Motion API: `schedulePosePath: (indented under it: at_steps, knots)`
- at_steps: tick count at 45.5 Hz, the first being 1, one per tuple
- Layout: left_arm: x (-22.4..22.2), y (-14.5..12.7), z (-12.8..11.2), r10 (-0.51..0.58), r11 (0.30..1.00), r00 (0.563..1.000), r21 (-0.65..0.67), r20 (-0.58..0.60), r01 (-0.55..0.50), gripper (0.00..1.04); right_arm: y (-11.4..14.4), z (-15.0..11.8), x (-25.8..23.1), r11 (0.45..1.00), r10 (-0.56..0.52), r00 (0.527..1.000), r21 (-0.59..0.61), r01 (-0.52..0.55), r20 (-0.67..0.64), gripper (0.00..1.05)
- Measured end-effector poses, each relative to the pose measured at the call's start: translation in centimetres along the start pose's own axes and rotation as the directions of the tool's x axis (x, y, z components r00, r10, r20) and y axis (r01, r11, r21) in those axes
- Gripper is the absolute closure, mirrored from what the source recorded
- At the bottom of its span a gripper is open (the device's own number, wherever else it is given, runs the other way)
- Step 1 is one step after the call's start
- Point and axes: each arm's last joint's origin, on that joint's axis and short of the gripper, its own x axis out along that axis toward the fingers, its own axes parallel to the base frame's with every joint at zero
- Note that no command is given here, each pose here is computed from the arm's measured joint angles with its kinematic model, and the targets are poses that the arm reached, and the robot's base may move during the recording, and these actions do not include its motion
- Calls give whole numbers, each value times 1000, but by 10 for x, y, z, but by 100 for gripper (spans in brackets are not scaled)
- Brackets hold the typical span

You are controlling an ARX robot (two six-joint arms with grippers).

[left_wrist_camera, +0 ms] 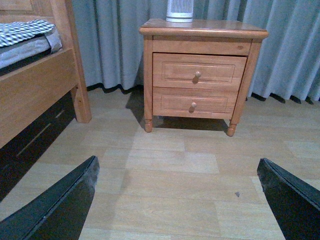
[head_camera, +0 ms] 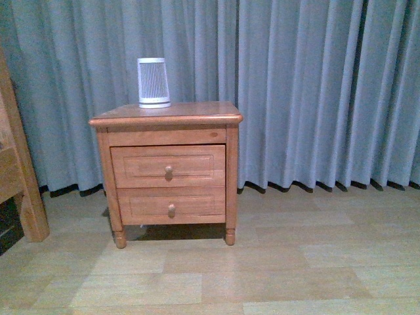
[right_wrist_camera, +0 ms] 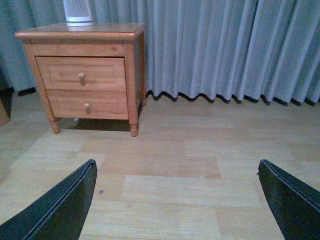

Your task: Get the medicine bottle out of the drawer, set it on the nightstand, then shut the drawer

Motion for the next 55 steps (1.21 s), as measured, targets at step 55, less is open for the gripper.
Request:
schedulePosePath:
  at_steps: [55]
  knots:
    - [0, 0, 0, 0, 1000, 1000, 0, 0, 0, 7, 0, 0, 0, 1000, 0, 1000, 0, 0, 0, 7]
